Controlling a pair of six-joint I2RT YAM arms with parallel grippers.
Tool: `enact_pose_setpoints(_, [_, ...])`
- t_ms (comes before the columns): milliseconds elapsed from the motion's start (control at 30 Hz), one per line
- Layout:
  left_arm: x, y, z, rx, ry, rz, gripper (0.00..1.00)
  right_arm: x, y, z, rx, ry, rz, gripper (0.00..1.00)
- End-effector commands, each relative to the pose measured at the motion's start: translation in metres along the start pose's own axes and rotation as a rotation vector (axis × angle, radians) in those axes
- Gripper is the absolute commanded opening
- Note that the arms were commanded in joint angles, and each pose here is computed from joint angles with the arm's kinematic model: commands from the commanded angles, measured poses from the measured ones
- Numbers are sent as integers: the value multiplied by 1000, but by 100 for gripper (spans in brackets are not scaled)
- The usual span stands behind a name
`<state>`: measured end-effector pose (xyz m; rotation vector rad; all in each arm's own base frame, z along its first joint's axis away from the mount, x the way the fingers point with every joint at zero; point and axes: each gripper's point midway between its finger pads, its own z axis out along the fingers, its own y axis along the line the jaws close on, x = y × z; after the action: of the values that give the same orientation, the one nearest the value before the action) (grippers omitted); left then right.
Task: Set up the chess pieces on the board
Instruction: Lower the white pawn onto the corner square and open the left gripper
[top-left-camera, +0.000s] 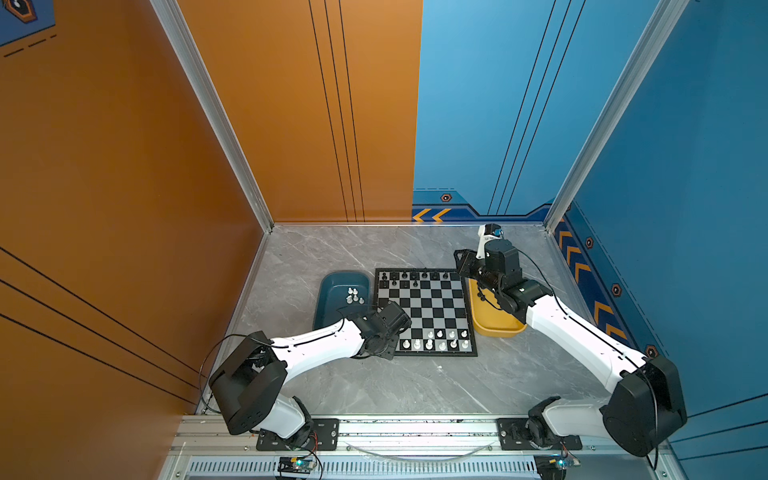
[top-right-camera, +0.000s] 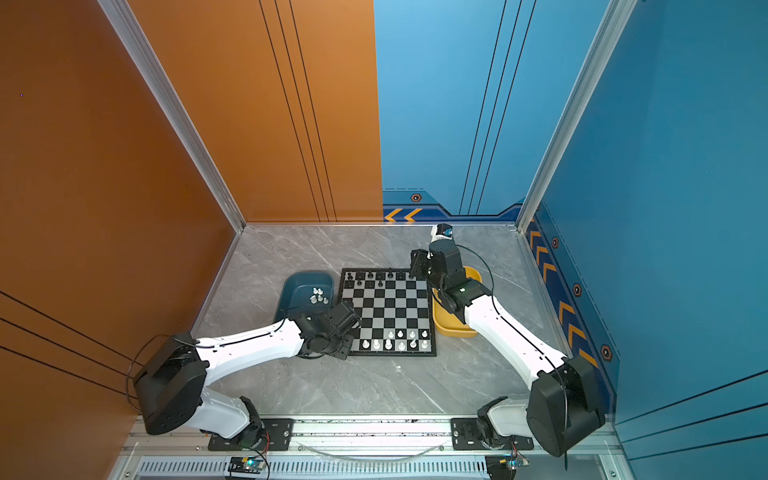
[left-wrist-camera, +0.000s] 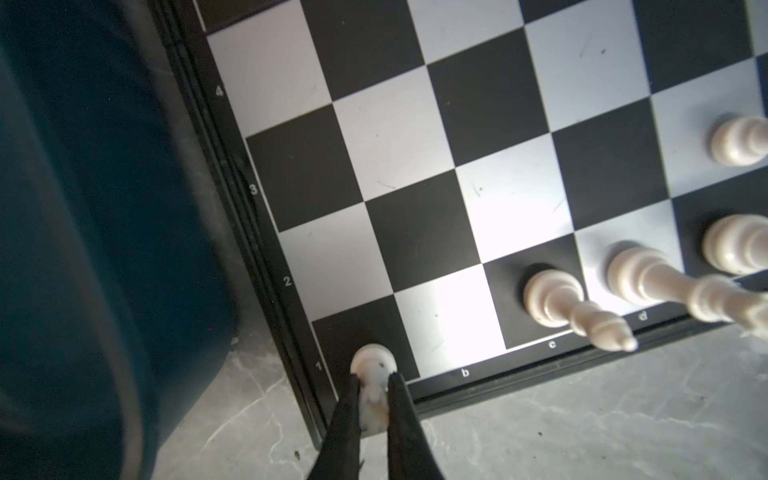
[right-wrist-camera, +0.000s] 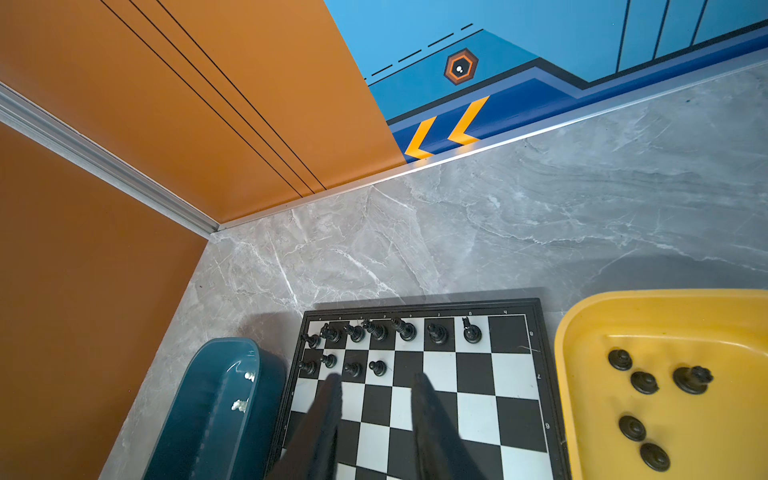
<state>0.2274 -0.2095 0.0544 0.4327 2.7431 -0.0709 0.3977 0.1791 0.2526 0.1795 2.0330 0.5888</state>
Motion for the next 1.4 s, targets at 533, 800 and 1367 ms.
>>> enact_pose_setpoints(533, [9,4,8,0,38,-26,10,-2,2,1,8,-10,-6,31])
enact_pose_setpoints(800, [10,3,9,4,46,-27,13,-2,2,2,6,-6,-6,31])
enact_pose_setpoints(1367, [16,4,12,2,63,-30,19,0,5,3,1,-1,-11,31])
